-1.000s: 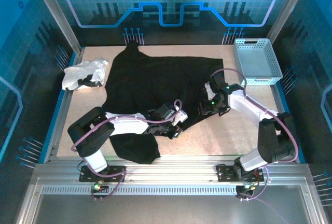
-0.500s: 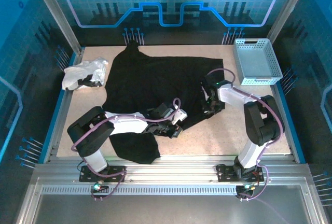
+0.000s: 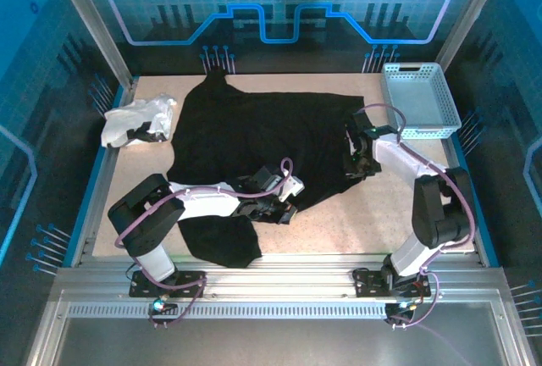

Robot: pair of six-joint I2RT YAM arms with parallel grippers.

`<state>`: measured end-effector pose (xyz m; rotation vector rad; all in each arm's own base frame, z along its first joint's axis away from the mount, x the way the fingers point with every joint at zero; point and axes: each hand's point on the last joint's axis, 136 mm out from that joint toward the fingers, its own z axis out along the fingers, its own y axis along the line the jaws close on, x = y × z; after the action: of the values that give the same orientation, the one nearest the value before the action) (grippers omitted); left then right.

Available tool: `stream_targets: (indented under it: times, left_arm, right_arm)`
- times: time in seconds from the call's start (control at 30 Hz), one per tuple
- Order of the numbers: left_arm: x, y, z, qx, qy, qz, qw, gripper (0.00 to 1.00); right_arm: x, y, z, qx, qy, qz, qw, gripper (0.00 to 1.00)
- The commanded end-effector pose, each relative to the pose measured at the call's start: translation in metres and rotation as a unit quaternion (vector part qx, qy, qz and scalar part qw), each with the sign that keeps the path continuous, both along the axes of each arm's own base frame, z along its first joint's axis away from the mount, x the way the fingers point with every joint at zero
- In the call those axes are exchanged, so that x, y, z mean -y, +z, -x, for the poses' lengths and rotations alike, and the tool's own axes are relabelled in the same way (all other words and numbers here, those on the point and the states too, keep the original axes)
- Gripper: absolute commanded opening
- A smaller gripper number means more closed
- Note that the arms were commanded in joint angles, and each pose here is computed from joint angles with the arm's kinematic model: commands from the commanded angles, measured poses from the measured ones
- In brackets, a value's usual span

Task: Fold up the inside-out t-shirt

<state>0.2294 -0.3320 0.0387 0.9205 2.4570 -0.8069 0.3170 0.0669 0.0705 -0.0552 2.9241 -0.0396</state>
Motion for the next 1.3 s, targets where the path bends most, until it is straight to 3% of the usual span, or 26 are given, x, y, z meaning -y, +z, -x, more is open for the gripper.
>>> stream_targets:
  times: [0.0, 0.23, 0.6, 0.77, 0.9, 1.07, 1.27]
  left_arm:
    - [-0.002, 0.0, 0.004, -0.018, 0.003, 0.006, 1.0, 0.0]
    - [-0.004, -0.002, 0.005, -0.02, 0.003, 0.003, 1.0, 0.0]
    - [-0.003, -0.003, 0.005, -0.018, 0.003, 0.002, 1.0, 0.0]
    - [-0.001, 0.0, 0.001, -0.018, 0.012, 0.008, 1.0, 0.0]
    - [0.004, 0.007, -0.005, -0.03, 0.027, 0.033, 0.999, 0.0]
    - [0.009, 0.022, -0.02, -0.058, 0.044, 0.106, 0.992, 0.0]
    - [-0.003, 0.034, -0.042, -0.054, 0.067, 0.133, 0.987, 0.0]
  right_arm:
    - [-0.024, -0.005, 0.015, -0.017, 0.001, -0.073, 0.997, 0.44]
    - [-0.024, -0.029, 0.016, -0.04, -0.01, -0.082, 0.996, 0.45]
    - [-0.02, -0.026, 0.005, -0.024, -0.026, -0.16, 0.986, 0.12]
    - [-0.024, 0.006, 0.011, 0.002, -0.012, -0.198, 0.98, 0.0]
    - [-0.035, 0.047, 0.022, 0.033, 0.024, -0.246, 0.969, 0.0]
    - [-0.045, 0.093, 0.033, 0.069, 0.054, -0.312, 0.946, 0.0]
    - [-0.046, 0.11, 0.035, 0.077, 0.065, -0.344, 0.933, 0.0]
